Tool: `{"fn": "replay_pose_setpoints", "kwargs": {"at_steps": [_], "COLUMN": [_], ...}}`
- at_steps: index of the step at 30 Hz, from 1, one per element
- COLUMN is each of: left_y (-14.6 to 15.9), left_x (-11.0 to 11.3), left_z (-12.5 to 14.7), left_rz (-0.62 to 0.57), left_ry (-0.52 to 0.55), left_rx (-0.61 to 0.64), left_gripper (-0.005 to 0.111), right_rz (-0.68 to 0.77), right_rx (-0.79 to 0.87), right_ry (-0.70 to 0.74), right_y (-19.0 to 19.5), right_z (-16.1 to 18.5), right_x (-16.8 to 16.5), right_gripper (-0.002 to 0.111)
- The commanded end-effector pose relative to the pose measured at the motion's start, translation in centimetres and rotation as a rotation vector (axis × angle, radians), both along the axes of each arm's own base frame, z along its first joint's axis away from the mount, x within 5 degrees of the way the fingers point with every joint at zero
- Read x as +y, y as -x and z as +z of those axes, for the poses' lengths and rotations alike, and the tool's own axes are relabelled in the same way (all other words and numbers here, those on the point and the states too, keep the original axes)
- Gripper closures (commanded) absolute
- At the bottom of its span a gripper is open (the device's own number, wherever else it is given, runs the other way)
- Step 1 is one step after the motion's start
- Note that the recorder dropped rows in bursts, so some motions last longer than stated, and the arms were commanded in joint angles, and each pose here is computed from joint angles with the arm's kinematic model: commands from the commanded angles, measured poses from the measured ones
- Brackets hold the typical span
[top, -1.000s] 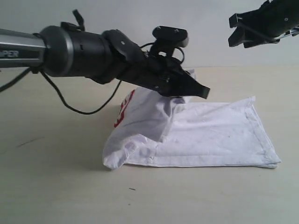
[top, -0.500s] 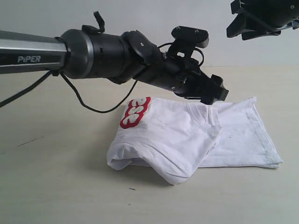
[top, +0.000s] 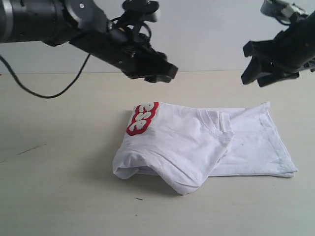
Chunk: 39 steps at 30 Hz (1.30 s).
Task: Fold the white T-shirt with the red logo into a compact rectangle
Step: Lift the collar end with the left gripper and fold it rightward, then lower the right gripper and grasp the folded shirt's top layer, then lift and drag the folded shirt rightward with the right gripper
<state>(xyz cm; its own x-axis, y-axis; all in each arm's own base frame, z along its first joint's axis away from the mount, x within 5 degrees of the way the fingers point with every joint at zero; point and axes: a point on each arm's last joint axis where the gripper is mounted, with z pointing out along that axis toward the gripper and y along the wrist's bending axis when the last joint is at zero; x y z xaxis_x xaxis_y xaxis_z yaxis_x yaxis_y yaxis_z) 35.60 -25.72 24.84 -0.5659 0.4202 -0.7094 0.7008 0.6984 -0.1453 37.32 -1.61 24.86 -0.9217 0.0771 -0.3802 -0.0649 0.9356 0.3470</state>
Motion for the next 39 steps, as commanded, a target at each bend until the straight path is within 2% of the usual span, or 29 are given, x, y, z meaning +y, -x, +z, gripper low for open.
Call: {"fn": "replay_pose_setpoints", "kwargs": {"at_steps": [1,4,7,10,14,18,26,29,32,36,39], "left_y": [-0.1,-0.1,-0.4,-0.4,-0.5,-0.6,-0.6,-0.6,-0.6,-0.6,-0.6], "left_x": [4.0,6.3,7.6,7.8,7.7,7.7,7.7,7.7,7.7,7.7,7.7], "left_z": [-0.5,-0.9,-0.9,-0.8,-0.6,-0.6,-0.5,-0.5,-0.5,-0.6,-0.7], "left_rz": [0.085,0.127,0.175,0.183,0.19,0.197,0.201,0.201,0.201,0.2,0.201], "left_ry": [-0.033,-0.052,-0.044,-0.039,-0.027,-0.023,-0.02,-0.019,-0.019,-0.021,-0.022], "left_rx": [0.013,0.013,-0.001,-0.011,-0.021,-0.033,-0.042,-0.039,-0.039,-0.036,-0.035], "left_gripper": [0.062,0.062,0.062,0.062,0.062,0.062,0.062,0.062,0.062,0.062,0.062], "right_rz": [-0.021,0.009,0.042,0.043,0.015,-0.01,0.078,0.09,0.102,0.174,0.199], "right_rx": [0.102,0.143,0.161,0.176,0.181,0.166,0.149,0.138,0.145,0.149,0.143], "right_ry": [-0.023,-0.097,-0.196,-0.245,-0.163,-0.176,-0.23,-0.223,-0.227,-0.207,-0.204], "right_y": [-0.4,-1.0,-1.5,-1.9,-2.3,-2.8,-3.4,-3.4,-3.3,-3.5,-3.5], "right_z": [-3.8,-5.8,-7.5,-9.1,-11.0,-11.9,-13.9,-14.0,-13.9,-12.8,-12.1], "right_x": [-0.5,0.1,0.8,1.0,0.3,0.3,3.5,4.1,4.2,4.2,4.2], "right_gripper": [0.054,0.043,0.043,0.044,0.044,0.044,0.045,0.053,0.072,0.105,0.108]}}
